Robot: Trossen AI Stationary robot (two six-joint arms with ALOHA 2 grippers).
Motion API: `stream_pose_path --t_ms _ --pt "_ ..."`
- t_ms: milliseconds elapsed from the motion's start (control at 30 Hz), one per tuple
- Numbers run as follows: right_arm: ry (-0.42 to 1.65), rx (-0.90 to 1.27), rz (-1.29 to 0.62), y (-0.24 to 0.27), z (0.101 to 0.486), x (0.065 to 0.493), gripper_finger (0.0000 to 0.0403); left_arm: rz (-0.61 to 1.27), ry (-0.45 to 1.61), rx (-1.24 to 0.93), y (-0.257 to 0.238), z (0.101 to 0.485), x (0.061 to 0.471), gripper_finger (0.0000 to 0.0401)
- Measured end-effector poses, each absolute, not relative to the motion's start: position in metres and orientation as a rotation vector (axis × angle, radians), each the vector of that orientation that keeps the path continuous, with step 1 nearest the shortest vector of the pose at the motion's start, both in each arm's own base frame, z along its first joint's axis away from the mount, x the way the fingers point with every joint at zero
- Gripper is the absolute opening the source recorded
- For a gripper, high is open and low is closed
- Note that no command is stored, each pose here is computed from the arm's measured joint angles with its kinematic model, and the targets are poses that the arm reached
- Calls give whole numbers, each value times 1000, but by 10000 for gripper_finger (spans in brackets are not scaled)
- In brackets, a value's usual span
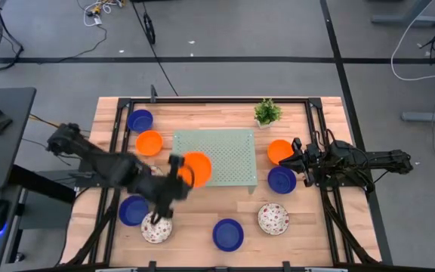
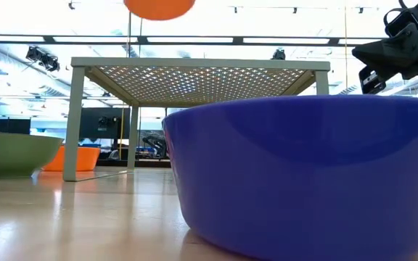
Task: Pick & Place Mini bowls
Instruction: Put the orange bowl on the shelf
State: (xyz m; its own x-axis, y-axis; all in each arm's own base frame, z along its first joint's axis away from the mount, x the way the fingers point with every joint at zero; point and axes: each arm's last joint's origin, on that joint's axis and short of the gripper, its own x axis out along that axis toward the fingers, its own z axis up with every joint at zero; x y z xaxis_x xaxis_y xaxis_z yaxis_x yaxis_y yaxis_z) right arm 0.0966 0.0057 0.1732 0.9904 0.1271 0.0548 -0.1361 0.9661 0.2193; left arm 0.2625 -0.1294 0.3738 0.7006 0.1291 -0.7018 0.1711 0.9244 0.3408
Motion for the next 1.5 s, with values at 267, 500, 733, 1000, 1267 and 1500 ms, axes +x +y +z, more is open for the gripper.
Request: stream_pose_path --t_ms 267,500,733,1000,1267,1500 --pt "-40 225 134 6 173 97 27 34 847 273 -57 356 267 8" --pt "-40 225 134 6 173 97 27 88 837 209 -25 334 258 10" --pt "-41 225 134 6 173 97 27 75 869 135 -12 307 257 8" --pt "-41 225 133 6 173 97 27 102 883 133 -4 298 257 24" --pt "-41 225 134 6 173 97 27 108 875 132 -4 298 257 28" --pt "-41 225 134 6 173 97 27 108 847 132 -4 300 260 84"
